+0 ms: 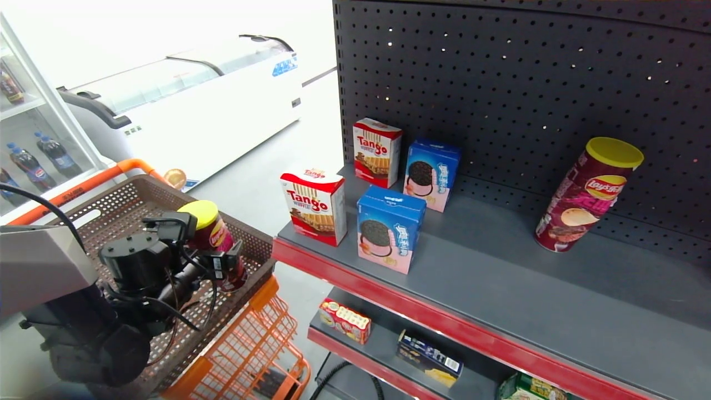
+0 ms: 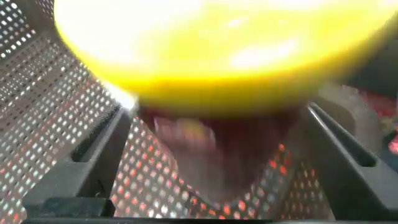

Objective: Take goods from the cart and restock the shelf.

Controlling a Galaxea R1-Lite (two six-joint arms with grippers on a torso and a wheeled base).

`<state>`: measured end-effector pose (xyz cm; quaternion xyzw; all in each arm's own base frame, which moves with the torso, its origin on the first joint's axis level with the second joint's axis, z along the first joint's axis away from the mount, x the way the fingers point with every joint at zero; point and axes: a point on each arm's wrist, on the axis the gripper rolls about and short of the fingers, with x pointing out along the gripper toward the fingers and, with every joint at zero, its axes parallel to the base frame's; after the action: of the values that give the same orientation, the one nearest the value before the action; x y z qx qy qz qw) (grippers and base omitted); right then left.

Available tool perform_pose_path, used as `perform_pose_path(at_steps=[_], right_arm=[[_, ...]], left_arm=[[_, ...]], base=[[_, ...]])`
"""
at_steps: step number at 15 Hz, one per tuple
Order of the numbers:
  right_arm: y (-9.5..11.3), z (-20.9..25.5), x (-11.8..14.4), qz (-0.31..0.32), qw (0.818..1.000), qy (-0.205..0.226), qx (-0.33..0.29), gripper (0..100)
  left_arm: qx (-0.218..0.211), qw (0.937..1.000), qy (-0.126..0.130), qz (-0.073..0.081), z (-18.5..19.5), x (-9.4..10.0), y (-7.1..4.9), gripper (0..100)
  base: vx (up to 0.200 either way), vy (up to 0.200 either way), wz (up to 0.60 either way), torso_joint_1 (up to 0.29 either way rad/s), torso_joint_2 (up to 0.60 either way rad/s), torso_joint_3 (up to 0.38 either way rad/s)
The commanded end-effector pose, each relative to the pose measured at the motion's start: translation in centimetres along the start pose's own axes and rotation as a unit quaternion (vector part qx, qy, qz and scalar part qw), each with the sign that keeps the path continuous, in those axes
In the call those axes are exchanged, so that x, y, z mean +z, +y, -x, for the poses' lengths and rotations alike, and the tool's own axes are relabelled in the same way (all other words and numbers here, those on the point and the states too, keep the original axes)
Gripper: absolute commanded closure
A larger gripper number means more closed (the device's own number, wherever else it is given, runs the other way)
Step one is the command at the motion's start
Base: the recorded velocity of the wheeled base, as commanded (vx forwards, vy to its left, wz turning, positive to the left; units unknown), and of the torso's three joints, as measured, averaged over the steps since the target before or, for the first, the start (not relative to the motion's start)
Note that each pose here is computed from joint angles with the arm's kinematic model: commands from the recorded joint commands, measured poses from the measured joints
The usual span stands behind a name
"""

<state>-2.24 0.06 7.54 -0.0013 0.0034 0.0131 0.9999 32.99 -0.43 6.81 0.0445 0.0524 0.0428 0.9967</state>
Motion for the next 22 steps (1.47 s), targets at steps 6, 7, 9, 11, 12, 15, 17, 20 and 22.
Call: perform_pose_path(at_steps=[6,7,9,11,12,15,17,20,22], right_arm=[[0.0,0.0,0.0,0.0,1.0,0.0,0.001,0],[0.0,0.0,0.0,0.0,1.0,0.0,0.001,0],[0.0,0.0,0.0,0.0,1.0,0.0,0.001,0],[0.0,0.0,0.0,0.0,1.0,0.0,0.001,0],[0.0,0.0,0.0,0.0,1.0,0.0,0.0,0],[0.0,0.0,0.0,0.0,1.0,0.0,0.001,0],[0.0,0.0,0.0,0.0,1.0,0.0,0.001,0],[0.0,0.0,0.0,0.0,1.0,0.0,0.001,0],[0.0,0.0,0.0,0.0,1.0,0.0,0.0,0]], left_arm=[[0.009,0.9997,-0.023,0.004,-2.3,0.2,0.4,100],[0.009,0.9995,-0.031,0.005,-2.6,0.6,0.4,100],[0.007,0.9992,-0.04,0.005,-2.8,1.0,0.2,100],[0.007,0.9987,-0.051,0.006,-2.6,1.5,0.1,100],[0.008,0.9981,-0.061,0.006,-2.3,2.2,0.3,100],[0.007,0.9944,-0.105,0.011,-0.2,5.7,0.8,100],[-0.015,0.9925,-0.121,0.01,1.9,7.5,0.9,100],[-0.046,0.9898,-0.135,0.008,5.3,9.7,0.7,100],[-0.065,0.9881,-0.139,0.015,6.6,10.7,-0.2,100]], base=[[0.0,0.0,0.0,0.0,0.0,0.0],[0.0,0.0,0.0,0.0,0.0,0.0],[0.0,0.0,0.0,0.0,0.0,0.0],[0.0,0.0,0.0,0.0,0.0,0.0],[0.0,0.0,0.0,0.0,0.0,0.0],[0.0,0.0,0.0,0.0,0.0,0.0],[0.0,0.0,0.0,0.0,0.0,0.0],[0.0,0.0,0.0,0.0,0.0,0.0],[0.0,0.0,0.0,0.0,0.0,0.0]])
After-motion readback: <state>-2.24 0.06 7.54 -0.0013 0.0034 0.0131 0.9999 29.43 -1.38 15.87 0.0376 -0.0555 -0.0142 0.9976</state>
